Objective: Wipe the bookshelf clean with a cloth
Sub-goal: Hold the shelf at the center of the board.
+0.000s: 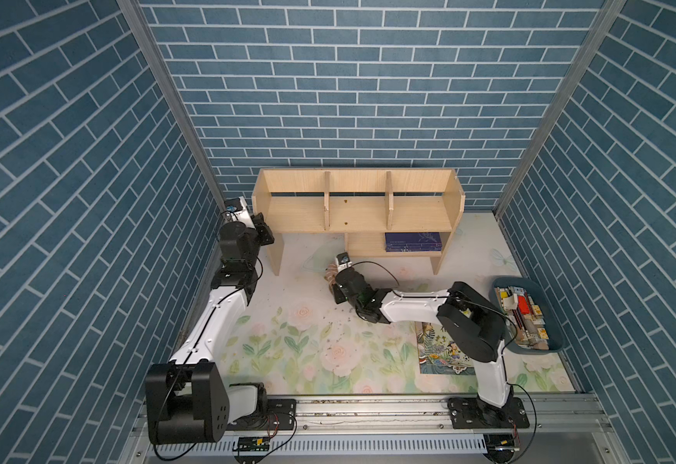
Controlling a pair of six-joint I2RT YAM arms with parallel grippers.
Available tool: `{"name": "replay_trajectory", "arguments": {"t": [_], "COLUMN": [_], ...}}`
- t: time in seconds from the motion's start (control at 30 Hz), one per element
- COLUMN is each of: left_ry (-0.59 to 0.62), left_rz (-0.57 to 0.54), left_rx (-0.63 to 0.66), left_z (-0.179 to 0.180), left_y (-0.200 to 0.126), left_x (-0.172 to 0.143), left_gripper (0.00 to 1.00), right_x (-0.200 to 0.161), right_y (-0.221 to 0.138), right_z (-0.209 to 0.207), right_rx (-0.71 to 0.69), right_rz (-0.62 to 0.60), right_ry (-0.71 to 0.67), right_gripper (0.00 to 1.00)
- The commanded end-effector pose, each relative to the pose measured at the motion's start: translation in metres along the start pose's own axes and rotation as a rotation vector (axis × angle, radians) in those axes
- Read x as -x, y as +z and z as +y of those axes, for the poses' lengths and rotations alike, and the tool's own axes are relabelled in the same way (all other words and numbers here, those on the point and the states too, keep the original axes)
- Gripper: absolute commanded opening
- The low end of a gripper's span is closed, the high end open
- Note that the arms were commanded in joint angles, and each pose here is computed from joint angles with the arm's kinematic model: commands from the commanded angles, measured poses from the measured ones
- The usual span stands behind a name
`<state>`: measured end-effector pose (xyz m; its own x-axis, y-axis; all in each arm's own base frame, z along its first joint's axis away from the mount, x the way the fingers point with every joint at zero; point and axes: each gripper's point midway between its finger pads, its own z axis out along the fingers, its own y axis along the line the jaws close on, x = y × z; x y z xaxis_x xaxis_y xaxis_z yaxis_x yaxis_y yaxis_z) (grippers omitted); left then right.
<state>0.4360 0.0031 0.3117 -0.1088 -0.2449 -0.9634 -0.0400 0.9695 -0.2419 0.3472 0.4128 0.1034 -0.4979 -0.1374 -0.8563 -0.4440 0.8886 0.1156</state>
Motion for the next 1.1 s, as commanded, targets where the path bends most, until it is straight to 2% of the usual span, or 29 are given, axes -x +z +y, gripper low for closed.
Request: {"name": "replay_trajectory", "arguments": {"t": [0.0,0.13,0.27,0.33,0.63,0.77,0.9,1.07], "left_ry": [-0.069,-0.071,-0.070,-0.072,-0.074,-0.074,-0.074,-0.073], "left_rz": [0.067,0.074,0.074,0.075,0.083,0.087,0.087,0.089], "left_rx": [-0.172,-0.175,-0.175,-0.176,-0.172,-0.170,-0.169,-0.167], "left_z": [-0.044,-0.045,-0.045,-0.045,-0.045,-0.044,-0.044,-0.044], "left_y": [-0.008,-0.007,-0.007,-0.007,-0.005,-0.004,-0.004,-0.003], "left_x": [-0.012,-0.015,-0.015,-0.015,-0.018,-0.020,-0.020,-0.021], "left_gripper": [0.00,0.00,0.00,0.00,0.00,0.00,0.00,0.00], "right_x": [0.089,0.138,0.161,0.154,0.048,0.021,0.028,0.074], "right_y": [-0.046,-0.075,-0.093,-0.089,-0.023,-0.009,-0.020,-0.053], "right_z": [-0.015,-0.021,-0.019,-0.015,-0.004,-0.005,-0.011,-0.015], "right_rx": [-0.020,-0.052,-0.032,-0.009,0.017,0.013,0.003,-0.008], "right_rz": [-0.222,-0.314,-0.371,-0.360,-0.114,-0.038,-0.055,-0.147], "right_ry": [0.111,0.077,0.093,0.101,0.083,0.075,0.076,0.066], "right_gripper": [0.00,0.00,0.00,0.00,0.00,0.00,0.00,0.00]}}
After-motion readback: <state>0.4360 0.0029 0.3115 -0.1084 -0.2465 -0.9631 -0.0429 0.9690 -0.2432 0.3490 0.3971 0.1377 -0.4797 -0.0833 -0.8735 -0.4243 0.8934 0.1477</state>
